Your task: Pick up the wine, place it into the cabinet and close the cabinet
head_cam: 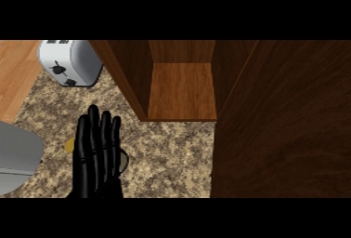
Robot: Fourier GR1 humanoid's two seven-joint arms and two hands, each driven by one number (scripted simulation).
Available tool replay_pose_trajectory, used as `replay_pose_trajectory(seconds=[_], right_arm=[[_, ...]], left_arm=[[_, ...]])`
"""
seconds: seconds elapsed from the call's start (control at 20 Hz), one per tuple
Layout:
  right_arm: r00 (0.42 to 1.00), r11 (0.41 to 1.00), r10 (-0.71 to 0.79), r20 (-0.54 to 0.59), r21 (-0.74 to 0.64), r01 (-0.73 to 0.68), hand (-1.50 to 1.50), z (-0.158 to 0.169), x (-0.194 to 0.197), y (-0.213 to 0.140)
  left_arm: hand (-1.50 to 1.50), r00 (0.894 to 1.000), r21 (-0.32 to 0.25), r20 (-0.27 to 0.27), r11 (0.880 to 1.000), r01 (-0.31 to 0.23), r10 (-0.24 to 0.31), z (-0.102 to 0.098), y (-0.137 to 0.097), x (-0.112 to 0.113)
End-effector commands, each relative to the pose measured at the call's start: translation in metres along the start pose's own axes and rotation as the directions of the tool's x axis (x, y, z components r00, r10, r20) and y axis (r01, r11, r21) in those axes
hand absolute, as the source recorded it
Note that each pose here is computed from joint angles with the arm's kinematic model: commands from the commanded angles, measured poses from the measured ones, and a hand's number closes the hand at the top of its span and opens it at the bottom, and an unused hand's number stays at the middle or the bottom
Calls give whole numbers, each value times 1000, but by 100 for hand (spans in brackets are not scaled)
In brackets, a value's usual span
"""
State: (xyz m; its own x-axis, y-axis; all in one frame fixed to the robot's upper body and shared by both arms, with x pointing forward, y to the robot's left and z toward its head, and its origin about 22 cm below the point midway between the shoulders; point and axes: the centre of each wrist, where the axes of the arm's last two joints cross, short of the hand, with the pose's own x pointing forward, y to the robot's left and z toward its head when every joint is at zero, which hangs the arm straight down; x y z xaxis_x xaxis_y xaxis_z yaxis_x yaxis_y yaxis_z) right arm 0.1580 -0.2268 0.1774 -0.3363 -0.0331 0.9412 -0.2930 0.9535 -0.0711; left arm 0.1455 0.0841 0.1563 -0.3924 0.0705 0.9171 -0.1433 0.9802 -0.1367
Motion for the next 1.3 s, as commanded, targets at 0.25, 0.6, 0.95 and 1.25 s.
replay_pose_trajectory(seconds=[0.25,0.6,0.95,1.25], right_arm=[[1000,1000,7,23,9,-7,-150,13,35,7],[998,1000,1,64,-9,0,-150,17,31,9],[999,1000,6,43,-28,-5,-150,15,27,7],[998,1000,9,55,-15,-8,-150,15,36,11]], left_arm=[[-150,999,90,-26,995,-46,48,3,13,32],[-150,999,145,-38,989,10,-4,9,31,29],[-150,998,173,-55,984,35,-26,5,57,34],[-150,990,213,-137,976,44,-14,10,69,25]])
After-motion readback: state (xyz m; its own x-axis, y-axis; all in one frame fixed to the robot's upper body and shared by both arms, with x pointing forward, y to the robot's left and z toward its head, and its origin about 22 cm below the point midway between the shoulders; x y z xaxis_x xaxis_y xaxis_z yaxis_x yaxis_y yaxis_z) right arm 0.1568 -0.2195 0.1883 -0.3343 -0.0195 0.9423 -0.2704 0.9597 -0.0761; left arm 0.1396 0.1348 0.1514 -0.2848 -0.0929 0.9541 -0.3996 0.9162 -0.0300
